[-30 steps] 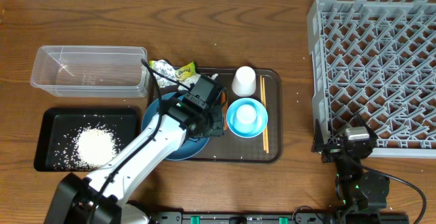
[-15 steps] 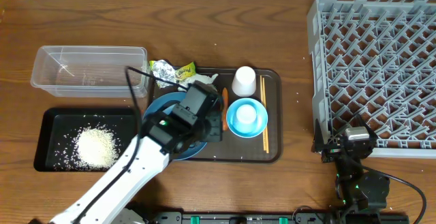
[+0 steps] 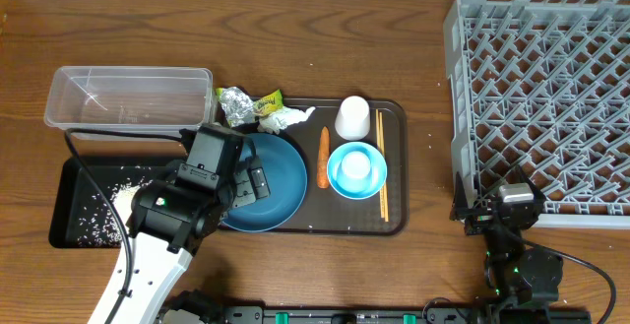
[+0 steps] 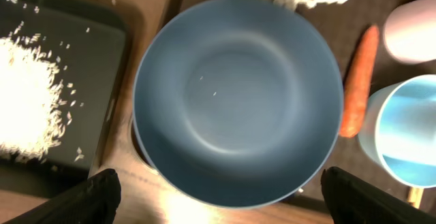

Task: Sort waste into correct bins and load items into the dishwasher rack
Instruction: 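Move the right gripper toward the light-blue cup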

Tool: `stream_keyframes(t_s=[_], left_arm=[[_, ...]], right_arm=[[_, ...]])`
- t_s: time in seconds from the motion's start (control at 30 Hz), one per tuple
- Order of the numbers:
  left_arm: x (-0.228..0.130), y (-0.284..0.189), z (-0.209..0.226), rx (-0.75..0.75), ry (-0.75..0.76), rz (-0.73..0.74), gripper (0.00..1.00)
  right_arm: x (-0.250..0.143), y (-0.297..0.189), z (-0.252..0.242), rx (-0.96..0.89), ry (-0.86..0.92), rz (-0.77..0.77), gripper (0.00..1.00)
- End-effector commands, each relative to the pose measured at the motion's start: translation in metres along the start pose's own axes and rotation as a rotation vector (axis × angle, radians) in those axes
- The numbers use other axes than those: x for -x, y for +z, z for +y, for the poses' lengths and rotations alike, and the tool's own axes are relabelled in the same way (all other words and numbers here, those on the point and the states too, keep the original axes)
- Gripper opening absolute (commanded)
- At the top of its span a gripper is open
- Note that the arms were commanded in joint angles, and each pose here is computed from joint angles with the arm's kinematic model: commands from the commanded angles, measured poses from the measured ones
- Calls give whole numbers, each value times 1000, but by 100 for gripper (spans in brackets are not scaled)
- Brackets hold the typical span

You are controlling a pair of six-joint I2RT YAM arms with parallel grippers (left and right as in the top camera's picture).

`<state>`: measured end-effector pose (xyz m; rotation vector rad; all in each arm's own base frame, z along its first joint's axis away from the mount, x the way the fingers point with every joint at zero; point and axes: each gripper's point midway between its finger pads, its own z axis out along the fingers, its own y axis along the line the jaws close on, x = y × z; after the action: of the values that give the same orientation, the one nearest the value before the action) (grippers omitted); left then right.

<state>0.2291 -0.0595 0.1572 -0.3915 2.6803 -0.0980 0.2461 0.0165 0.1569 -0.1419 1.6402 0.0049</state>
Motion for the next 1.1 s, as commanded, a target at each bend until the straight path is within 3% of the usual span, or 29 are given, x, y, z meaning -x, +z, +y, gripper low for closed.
stream_keyframes(t_s=[0.0,0.47,0.6,0.67,0.7,0.8,0.97,1.07], left_arm=[[4,-3,4,18,-3,-18,98],[4,-3,4,19,-3,-18,98],[4,-3,4,19,-3,-18,98],[4,-3,4,19,-3,-18,98],[4,-3,4,19,-3,-18,98],[4,-3,4,19,-3,-18,98],[4,-3,4,19,-3,-18,98],[4,-3,4,19,-3,-18,98]], right_arm=[[0,0,-3,-12,-13,-2,99],[5,-1,6,41,15,-25,99],[37,-19,71,455,272,-103,99],[38,-52,117,797,496,27,99],[38,-61,126,870,554,75,99],[39,-78,139,984,748,218,99],[44,-70,132,913,1055,329,99],[63,-78,133,975,1012,261,93]])
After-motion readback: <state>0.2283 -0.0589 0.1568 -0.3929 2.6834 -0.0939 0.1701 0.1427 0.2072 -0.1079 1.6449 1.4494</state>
